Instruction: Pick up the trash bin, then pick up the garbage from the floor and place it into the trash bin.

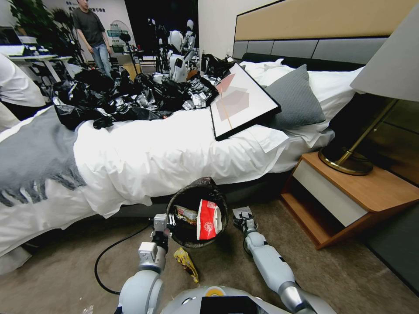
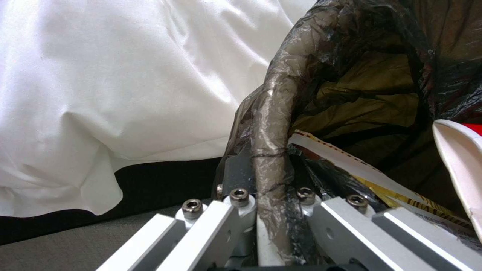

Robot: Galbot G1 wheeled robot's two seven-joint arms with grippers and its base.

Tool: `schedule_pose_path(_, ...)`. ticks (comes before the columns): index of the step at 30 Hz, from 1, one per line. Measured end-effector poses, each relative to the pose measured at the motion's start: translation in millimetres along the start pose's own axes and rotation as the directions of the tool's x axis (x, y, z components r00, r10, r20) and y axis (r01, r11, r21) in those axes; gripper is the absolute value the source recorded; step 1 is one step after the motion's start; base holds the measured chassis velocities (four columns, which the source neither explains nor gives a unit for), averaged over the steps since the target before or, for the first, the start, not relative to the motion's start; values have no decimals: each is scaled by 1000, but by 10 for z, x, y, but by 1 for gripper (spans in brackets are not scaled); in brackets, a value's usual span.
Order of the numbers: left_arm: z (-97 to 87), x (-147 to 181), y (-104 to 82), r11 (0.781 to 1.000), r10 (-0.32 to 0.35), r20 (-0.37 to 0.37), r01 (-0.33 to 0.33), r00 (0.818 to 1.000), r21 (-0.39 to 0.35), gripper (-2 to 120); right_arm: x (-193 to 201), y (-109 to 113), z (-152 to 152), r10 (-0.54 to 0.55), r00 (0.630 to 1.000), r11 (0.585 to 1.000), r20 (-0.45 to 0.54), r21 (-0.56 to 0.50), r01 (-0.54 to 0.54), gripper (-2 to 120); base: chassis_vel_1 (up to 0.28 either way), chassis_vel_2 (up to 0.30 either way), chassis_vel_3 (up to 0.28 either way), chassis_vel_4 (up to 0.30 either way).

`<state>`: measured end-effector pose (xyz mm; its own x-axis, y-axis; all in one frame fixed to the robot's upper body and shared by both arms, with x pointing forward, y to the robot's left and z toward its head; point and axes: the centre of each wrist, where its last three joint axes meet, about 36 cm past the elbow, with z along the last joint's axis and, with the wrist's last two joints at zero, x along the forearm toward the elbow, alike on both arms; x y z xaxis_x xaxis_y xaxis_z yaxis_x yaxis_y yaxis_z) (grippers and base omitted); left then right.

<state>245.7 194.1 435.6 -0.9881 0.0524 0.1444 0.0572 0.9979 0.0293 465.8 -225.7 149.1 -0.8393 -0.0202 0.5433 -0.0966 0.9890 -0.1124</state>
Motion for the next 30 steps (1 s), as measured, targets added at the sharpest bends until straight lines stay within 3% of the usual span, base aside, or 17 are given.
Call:
schedule_pose_path(5,-6,1,0,1000,-1,2,1,1000,0,0,11,1,31,-3,1000,1000,-1,0,3,84,0,0,0,0)
schedule_pose_path(12,-8,1,-6,1000,0,3,0,1000,0,0,31,-64,99,2,1000,1000,-5,-4,-2,54,0,0,0,0)
schedule_pose_path(17,-8,1,-4,1000,-1,3,1,1000,0,0,40,-103,128,4,1000,1000,-6,-6,-4,43,0,0,0,0)
schedule_pose_path(20,-10,-2,-11,1000,1,5,-1,1000,1,0,56,-138,164,7,1000,1000,-7,-9,-7,25,0,0,0,0)
schedule_pose_path(25,-13,-3,-13,1000,1,6,-1,1000,2,0,70,-170,183,9,1000,1000,-5,-8,-9,11,0,0,0,0)
schedule_pose_path(27,-15,-4,-16,1000,1,6,-1,1000,3,0,82,-192,189,10,1000,1000,-1,-6,-10,1,0,0,0,0)
schedule_pose_path(30,-18,-6,-22,1000,3,8,-3,1000,4,0,93,-208,190,11,1000,1000,5,-6,-11,0,0,0,0,0)
